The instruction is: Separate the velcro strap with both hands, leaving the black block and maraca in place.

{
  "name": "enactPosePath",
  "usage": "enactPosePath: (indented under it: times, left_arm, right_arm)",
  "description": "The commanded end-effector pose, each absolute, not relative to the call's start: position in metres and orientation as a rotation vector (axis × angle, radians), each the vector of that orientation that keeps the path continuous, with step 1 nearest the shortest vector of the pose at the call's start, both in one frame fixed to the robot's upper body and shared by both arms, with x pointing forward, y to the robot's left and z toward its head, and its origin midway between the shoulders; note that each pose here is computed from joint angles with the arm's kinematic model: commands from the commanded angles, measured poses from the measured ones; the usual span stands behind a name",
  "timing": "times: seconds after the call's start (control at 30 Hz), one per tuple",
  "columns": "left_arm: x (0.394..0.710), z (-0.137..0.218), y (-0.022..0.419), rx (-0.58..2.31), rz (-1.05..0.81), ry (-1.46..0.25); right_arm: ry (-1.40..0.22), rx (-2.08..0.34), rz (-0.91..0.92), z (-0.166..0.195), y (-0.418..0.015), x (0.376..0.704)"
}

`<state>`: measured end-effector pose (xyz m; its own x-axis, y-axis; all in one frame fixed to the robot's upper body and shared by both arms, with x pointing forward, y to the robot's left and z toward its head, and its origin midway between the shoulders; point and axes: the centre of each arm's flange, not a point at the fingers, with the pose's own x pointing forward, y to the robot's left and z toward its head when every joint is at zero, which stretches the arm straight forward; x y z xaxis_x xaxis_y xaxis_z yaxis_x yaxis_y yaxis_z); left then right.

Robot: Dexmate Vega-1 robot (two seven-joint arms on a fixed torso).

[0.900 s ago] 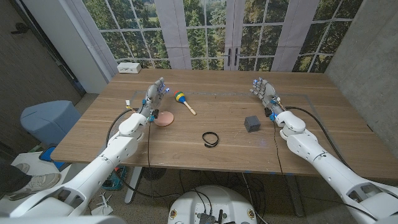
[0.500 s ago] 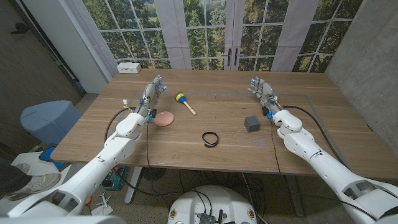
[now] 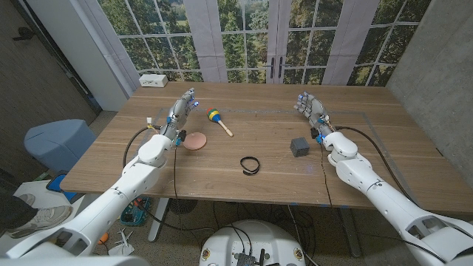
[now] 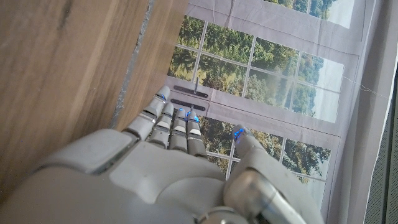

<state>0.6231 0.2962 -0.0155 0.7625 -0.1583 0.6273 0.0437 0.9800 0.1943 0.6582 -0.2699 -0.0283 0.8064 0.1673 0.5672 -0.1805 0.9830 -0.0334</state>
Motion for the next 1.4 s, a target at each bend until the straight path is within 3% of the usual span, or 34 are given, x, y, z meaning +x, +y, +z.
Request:
enactPosePath:
  times: [0.03, 1.4]
  left_arm:
    - [0.603, -0.006, 0.28, 0.411, -0.037, -0.765]
    - [0.556, 0.018, 0.213, 1.013, 0.013, -0.878]
  right_arm:
    - [-0.621, 0.023, 0.159, -0.032, -0.275, 0.65]
    - [-0.663, 0.074, 0.125, -0.054, -0.299, 0.642]
